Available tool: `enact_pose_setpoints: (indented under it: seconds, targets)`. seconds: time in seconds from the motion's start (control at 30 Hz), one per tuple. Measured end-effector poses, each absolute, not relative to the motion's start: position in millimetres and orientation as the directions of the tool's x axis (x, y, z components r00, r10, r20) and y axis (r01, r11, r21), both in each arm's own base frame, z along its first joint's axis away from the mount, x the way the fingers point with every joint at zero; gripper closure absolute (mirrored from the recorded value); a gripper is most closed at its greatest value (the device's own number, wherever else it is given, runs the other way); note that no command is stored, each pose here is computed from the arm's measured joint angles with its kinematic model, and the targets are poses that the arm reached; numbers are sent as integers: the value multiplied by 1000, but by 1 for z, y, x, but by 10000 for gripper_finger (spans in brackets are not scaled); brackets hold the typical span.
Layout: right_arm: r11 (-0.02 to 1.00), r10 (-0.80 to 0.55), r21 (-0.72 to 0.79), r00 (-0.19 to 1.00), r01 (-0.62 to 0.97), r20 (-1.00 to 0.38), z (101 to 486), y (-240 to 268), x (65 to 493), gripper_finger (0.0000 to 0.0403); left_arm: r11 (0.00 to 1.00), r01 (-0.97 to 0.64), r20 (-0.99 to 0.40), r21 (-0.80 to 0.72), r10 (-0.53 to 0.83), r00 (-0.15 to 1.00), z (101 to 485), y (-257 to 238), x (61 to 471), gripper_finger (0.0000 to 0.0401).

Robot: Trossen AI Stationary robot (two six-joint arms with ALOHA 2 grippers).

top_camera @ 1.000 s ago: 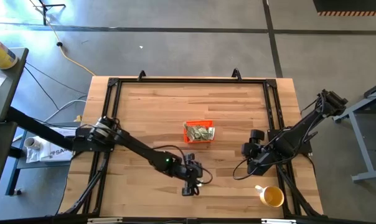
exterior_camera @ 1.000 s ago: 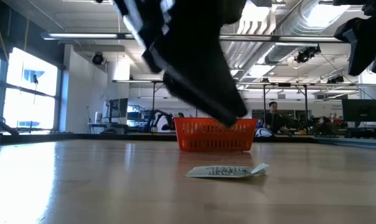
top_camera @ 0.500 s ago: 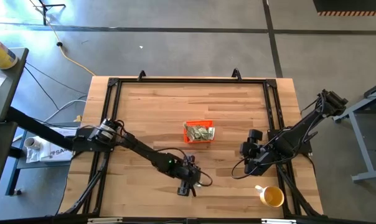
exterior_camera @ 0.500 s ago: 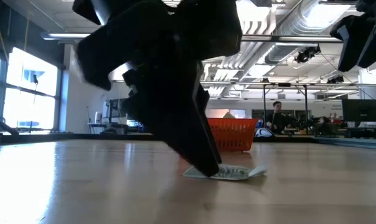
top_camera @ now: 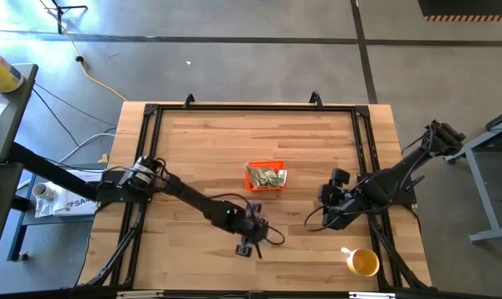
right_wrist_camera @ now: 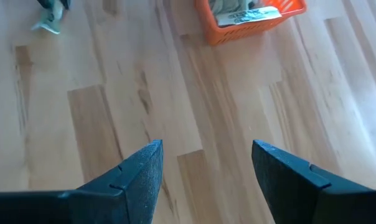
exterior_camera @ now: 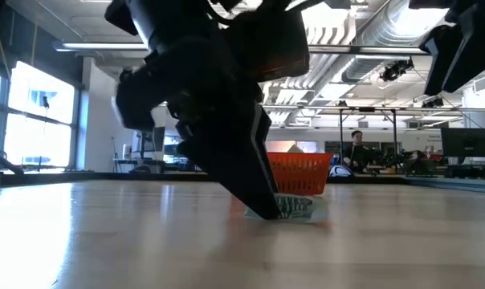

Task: Pick and place Stevia / Truvia into bins
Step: Put the light green stevia packet into the orange basket

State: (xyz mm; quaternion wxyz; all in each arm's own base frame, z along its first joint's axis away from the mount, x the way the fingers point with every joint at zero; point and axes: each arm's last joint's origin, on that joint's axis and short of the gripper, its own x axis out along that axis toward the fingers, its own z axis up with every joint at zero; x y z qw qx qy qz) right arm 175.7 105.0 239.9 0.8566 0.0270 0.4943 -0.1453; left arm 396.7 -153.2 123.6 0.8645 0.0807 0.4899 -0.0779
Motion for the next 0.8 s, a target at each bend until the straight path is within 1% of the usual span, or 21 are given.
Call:
enact_pose_setpoints:
  seconds: [0.17,0.27,0.37,0.47,0.5,0.6,0.67,0.73,0.8]
  targets:
    - [950,-234,-99,466,296,-853,240,101,178,167,980,183,-860,73,-31,509,127,-141,402,330]
    - [948,-246,-108,471,301,-847,240,101,178,167,982,171,-863,77,-20,505,137,-135,406,366]
    - [943,-265,-121,480,309,-836,240,101,178,167,983,135,-870,121,40,492,152,-127,410,366]
    - [939,-280,-130,486,319,-828,241,100,178,167,980,65,-838,188,125,531,187,-115,416,366]
    - [935,-288,-132,489,330,-824,241,100,178,167,978,44,-836,205,151,527,198,-109,417,364]
    - [930,-301,-139,487,342,-820,241,99,178,167,976,3,-840,217,185,510,223,-91,420,354]
    - [929,-305,-140,490,344,-817,241,99,178,167,974,-27,-830,226,207,517,239,-74,422,357]
    - [927,-311,-145,492,346,-813,241,99,178,167,971,-59,-822,232,228,522,249,-54,423,365]
    - [923,-324,-154,498,352,-805,241,99,178,167,970,-93,-846,226,243,475,246,-31,422,366]
